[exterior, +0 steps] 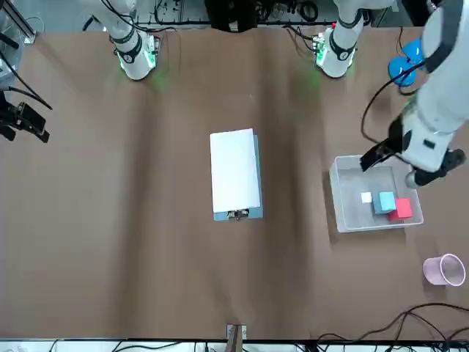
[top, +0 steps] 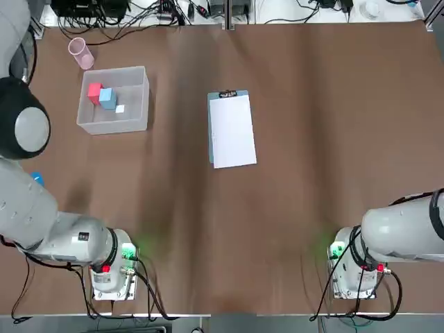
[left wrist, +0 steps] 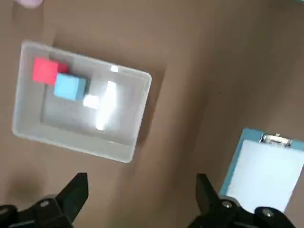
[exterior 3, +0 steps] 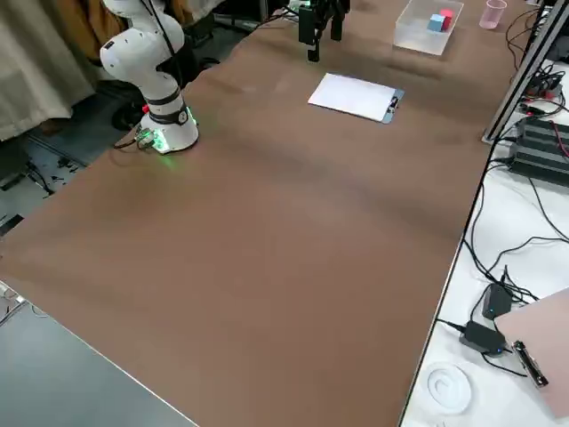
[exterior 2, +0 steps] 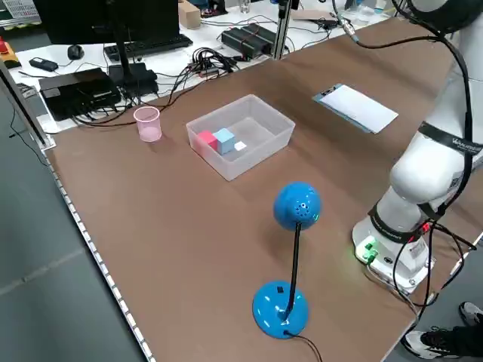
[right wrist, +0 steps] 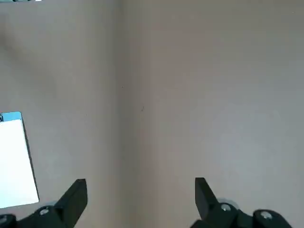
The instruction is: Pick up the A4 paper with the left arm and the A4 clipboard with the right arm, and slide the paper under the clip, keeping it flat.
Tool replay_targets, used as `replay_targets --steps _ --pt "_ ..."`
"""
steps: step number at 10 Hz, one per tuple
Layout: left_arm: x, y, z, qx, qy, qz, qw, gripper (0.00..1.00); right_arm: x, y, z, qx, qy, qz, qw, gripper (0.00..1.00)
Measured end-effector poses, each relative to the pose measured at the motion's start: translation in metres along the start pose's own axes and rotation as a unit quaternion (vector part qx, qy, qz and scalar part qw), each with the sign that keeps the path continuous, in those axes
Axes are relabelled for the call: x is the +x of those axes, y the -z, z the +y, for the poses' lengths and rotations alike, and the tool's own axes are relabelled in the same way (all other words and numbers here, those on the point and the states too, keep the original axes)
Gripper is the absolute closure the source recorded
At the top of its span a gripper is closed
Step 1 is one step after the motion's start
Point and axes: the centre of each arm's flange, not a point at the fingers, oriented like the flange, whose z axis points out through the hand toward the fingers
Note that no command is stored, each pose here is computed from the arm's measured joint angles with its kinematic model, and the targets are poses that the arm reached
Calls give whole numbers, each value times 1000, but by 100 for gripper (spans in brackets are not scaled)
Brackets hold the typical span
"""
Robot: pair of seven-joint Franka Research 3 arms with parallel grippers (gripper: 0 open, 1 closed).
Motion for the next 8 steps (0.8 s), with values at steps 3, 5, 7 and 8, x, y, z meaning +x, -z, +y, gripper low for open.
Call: replay_targets --steps 3,5,7,8 --pt "-20 41 -21 -1 -65 21 998 0 0 0 1 0 -1 0 1000 0" --pt "-36 46 -21 3 -97 16 995 0 0 0 2 0 -2 0 1000 0" --pt "-37 37 -24 6 -111 7 994 0 0 0 2 0 -2 0 1000 0" --pt "-36 34 -25 7 -110 5 994 0 0 0 2 0 -2 0 1000 0"
